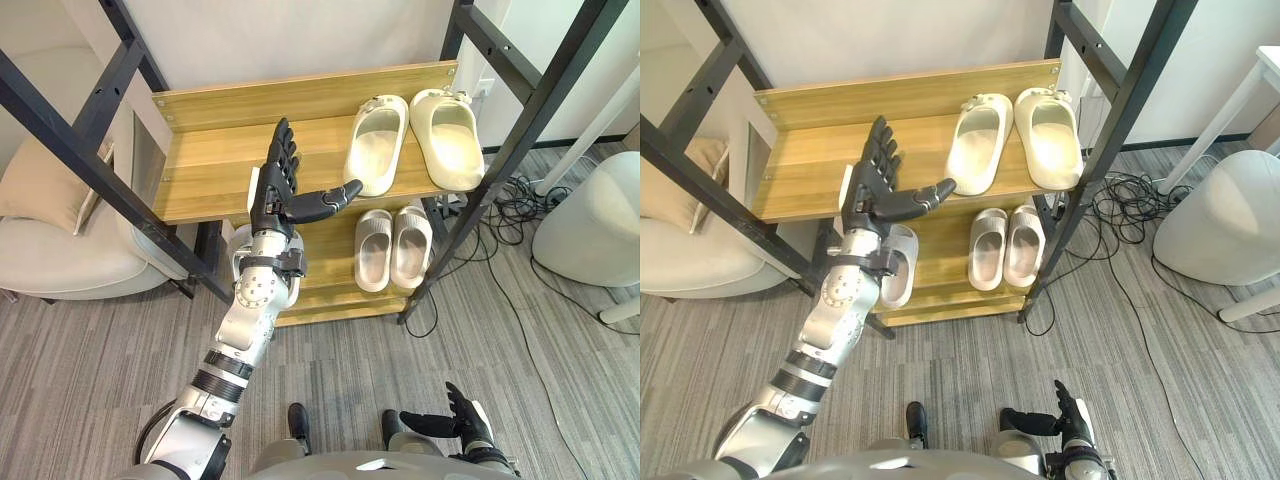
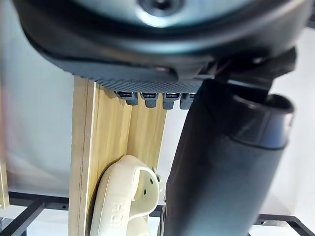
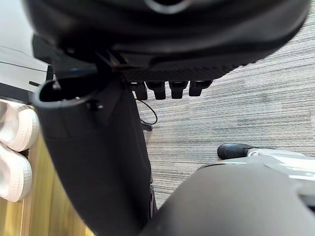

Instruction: Organize the slippers on the shoe rack

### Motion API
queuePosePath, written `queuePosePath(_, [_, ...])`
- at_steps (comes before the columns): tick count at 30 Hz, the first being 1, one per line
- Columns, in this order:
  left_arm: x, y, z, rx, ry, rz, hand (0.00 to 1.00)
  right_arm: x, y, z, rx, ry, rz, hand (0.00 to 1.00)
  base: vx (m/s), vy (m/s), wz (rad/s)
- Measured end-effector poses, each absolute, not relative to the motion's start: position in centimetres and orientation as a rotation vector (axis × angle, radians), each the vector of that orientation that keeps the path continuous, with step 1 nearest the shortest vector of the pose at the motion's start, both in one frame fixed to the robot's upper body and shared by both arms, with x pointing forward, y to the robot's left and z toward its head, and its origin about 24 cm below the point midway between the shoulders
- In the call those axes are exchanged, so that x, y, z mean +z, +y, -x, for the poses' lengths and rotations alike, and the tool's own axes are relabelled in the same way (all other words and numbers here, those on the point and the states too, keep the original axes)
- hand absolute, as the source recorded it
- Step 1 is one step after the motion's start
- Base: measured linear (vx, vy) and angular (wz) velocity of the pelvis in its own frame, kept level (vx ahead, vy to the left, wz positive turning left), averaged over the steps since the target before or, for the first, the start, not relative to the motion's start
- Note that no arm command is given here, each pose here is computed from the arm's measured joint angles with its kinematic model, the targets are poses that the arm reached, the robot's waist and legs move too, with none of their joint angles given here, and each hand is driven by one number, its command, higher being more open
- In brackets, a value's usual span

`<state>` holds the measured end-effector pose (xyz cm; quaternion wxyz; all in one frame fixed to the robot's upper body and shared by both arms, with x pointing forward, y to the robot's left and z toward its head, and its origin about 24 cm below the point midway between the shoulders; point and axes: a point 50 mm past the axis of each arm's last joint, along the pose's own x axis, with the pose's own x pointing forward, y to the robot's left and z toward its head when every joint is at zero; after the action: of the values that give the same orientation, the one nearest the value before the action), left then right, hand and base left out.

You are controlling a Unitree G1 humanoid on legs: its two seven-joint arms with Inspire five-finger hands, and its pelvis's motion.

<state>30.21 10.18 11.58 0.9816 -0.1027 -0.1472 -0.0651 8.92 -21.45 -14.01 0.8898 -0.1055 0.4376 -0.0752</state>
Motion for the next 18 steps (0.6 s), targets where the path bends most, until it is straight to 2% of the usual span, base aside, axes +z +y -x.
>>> queuePosePath(4, [11.6, 8.0, -30.0, -0.225, -0.283, 0.215, 1.00, -14.0, -21.4, -8.9, -0.149, 0.908, 0.229, 1.00, 0.00, 0.000, 0.00])
queuePosePath(5, [11.7, 6.7, -30.0, -0.273, -0.275, 0.221, 1.00, -14.0, -21.4, -8.9, -0.150, 0.908, 0.229, 1.00, 0.00, 0.000, 0.00])
queuePosePath(10, [11.9, 4.1, -30.2, -0.340, -0.254, 0.253, 1.00, -14.0, -21.4, -9.0, -0.151, 0.907, 0.229, 1.00, 0.00, 0.000, 0.00])
queuePosePath(18, [12.0, 3.7, -30.9, -0.322, -0.239, 0.247, 1.00, -14.0, -21.5, -8.9, -0.162, 0.908, 0.232, 1.00, 0.00, 0.002, -0.03])
